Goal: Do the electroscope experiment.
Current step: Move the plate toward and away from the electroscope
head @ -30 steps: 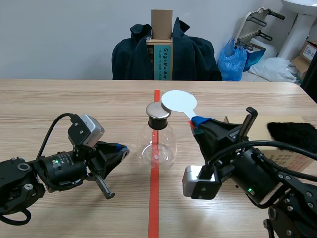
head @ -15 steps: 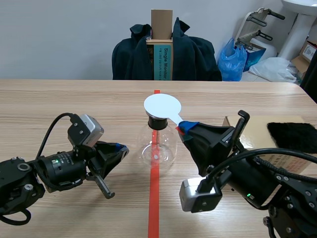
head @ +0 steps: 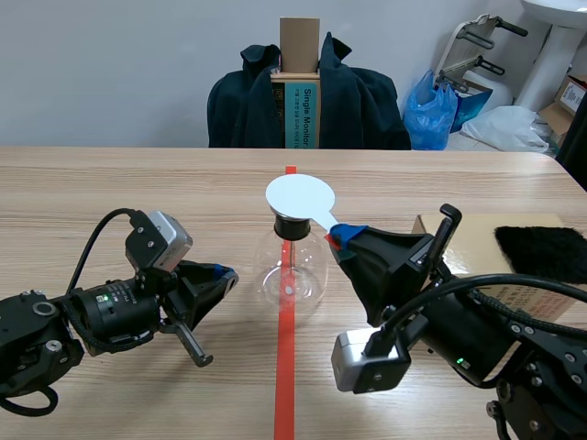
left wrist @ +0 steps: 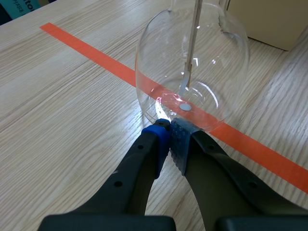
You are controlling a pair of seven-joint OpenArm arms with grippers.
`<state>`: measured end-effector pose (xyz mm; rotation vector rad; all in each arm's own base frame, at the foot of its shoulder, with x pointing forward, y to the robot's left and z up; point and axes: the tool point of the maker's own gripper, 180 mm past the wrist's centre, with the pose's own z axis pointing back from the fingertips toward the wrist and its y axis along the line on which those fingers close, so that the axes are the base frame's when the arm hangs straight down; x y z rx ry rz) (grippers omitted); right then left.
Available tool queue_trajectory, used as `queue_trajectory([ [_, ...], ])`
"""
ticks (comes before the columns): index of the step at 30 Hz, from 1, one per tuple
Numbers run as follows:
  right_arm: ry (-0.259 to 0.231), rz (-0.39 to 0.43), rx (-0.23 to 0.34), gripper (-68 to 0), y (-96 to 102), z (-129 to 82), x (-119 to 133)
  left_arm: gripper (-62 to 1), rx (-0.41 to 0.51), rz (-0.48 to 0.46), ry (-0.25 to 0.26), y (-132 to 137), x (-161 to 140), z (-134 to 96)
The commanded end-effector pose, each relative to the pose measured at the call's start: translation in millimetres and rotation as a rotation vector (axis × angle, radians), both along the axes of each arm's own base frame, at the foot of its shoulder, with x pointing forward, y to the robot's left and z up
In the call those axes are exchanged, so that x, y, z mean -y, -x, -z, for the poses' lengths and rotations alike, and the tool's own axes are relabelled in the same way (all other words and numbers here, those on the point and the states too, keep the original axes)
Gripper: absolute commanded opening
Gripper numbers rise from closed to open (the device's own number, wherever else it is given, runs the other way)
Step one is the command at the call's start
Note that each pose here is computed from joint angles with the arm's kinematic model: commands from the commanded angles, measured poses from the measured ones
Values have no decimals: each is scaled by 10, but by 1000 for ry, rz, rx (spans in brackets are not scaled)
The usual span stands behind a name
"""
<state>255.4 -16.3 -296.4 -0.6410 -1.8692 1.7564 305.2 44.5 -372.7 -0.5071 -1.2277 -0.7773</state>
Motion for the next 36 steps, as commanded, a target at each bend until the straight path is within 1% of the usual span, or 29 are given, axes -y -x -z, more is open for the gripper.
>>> queue_trajectory([
  [1, -4, 3, 43, -667, -62, -117, 13, -577, 40, -8, 31, -94, 21, -145],
  [6, -5, 21, 42, -667, -88, -117, 34, -577, 40, -8, 30, -94, 22, -144],
  [11, -6, 79, 38, -667, -164, -116, 104, -577, 40, -8, 30, -94, 22, -144],
  [17, -9, 181, 31, -667, -289, -112, 240, -577, 40, -8, 30, -94, 22, -144],
  [30, -16, 465, 13, -667, -557, -97, 675, -577, 40, -8, 30, -94, 22, -144],
  [33, -17, 500, 11, -667, -582, -94, 733, -577, 40, -7, 30, -94, 22, -144],
  [36, -17, 503, 11, -667, -583, -94, 737, -577, 40, -7, 30, -94, 22, -144],
])
